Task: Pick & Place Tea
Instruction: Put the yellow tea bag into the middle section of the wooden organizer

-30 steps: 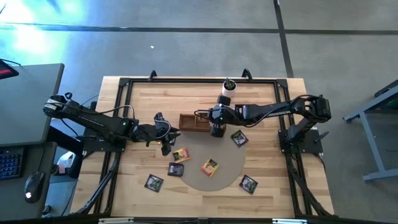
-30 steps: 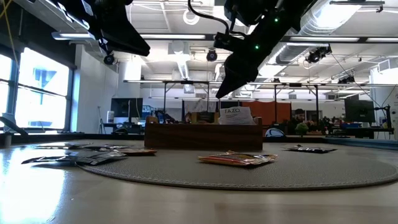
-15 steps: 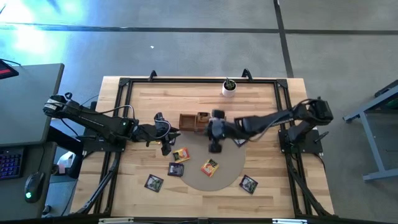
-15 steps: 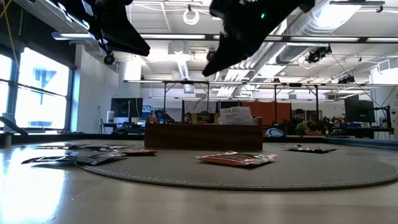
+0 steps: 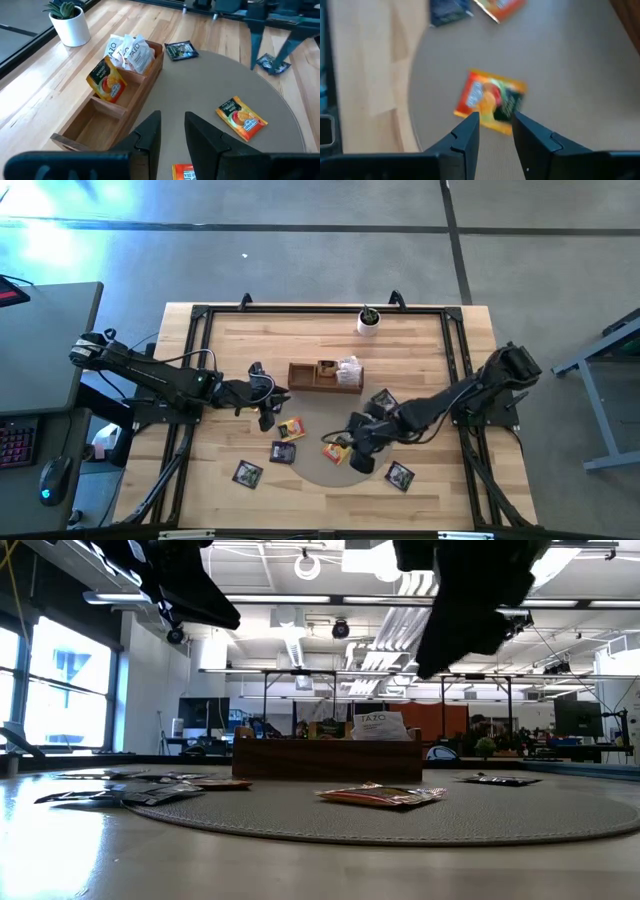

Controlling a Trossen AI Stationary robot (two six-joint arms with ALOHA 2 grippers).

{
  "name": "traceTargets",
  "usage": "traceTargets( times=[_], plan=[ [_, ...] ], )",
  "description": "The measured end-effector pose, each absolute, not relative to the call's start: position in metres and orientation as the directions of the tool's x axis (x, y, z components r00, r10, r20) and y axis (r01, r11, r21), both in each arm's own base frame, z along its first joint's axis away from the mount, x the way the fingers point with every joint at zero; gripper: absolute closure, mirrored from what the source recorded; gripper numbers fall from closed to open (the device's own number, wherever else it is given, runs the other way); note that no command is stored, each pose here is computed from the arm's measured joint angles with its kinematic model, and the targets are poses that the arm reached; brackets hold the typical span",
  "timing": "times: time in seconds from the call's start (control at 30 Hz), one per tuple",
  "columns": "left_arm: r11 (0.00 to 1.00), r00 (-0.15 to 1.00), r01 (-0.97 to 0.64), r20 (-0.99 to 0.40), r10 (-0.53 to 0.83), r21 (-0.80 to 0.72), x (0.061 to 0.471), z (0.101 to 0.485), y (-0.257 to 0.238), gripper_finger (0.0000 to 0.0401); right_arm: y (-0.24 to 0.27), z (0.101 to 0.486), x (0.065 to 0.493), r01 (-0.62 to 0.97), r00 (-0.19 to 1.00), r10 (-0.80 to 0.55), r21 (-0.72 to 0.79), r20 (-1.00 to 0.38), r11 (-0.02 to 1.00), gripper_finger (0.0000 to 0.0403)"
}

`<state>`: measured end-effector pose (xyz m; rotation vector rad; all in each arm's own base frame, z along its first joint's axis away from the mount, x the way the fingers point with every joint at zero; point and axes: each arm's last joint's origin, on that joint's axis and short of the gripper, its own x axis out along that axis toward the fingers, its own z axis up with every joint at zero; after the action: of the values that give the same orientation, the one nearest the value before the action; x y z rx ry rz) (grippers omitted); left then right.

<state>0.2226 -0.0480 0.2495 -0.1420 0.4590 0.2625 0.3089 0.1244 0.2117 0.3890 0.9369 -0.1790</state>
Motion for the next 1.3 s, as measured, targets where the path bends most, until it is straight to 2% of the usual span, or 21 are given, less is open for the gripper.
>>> traceTargets(
  times=[0.13, 0.23, 0.4, 0.5, 0.63, 0.73, 1.07, 1.3],
  plan=[
    [0.957, 0.864, -0.281, -0.454, 0.218, -0.076, 0.223, 0.25, -0.048, 0.0316, 0.123, 0.21, 0.307, 0.451, 0.58, -0.056, 0.263, -0.813, 0.853, 0.0284],
    [0.96, 0.866, -0.266, -0.458, 0.199, -0.085, 0.223, 0.249, -0.049, 0.0316, 0.123, 0.206, 0.309, 0.477, 0.573, -0.063, 0.27, -0.817, 0.836, 0.0284],
    [0.984, 0.866, -0.101, -0.499, 0.016, -0.144, 0.227, 0.244, -0.055, 0.0316, 0.124, 0.18, 0.318, 0.531, 0.5, -0.017, 0.291, -0.866, 0.796, 0.0285],
    [0.992, 0.834, 0.002, -0.547, -0.073, -0.129, 0.234, 0.232, -0.065, 0.0316, 0.122, 0.166, 0.323, 0.538, 0.454, 0.025, 0.296, -0.891, 0.789, 0.0285],
    [0.993, 0.821, 0.096, -0.559, -0.118, -0.069, 0.25, 0.211, -0.086, 0.0316, 0.118, 0.158, 0.326, 0.567, 0.425, 0.034, 0.295, -0.905, 0.769, 0.0284],
    [0.988, 0.838, 0.153, -0.524, -0.15, -0.038, 0.266, 0.193, -0.102, 0.0316, 0.115, 0.158, 0.328, 0.57, 0.425, 0.046, 0.307, -0.904, 0.762, 0.0284],
    [0.969, 0.826, 0.204, -0.506, -0.249, -0.143, 0.299, 0.131, -0.119, 0.0316, 0.115, 0.156, 0.328, 0.576, 0.41, 0.088, 0.332, -0.908, 0.747, 0.0284],
    [0.966, 0.806, 0.212, -0.533, -0.257, -0.145, 0.314, 0.11, -0.126, 0.0316, 0.116, 0.145, 0.331, 0.589, 0.386, 0.076, 0.309, -0.919, 0.747, 0.0284]
  ],
)
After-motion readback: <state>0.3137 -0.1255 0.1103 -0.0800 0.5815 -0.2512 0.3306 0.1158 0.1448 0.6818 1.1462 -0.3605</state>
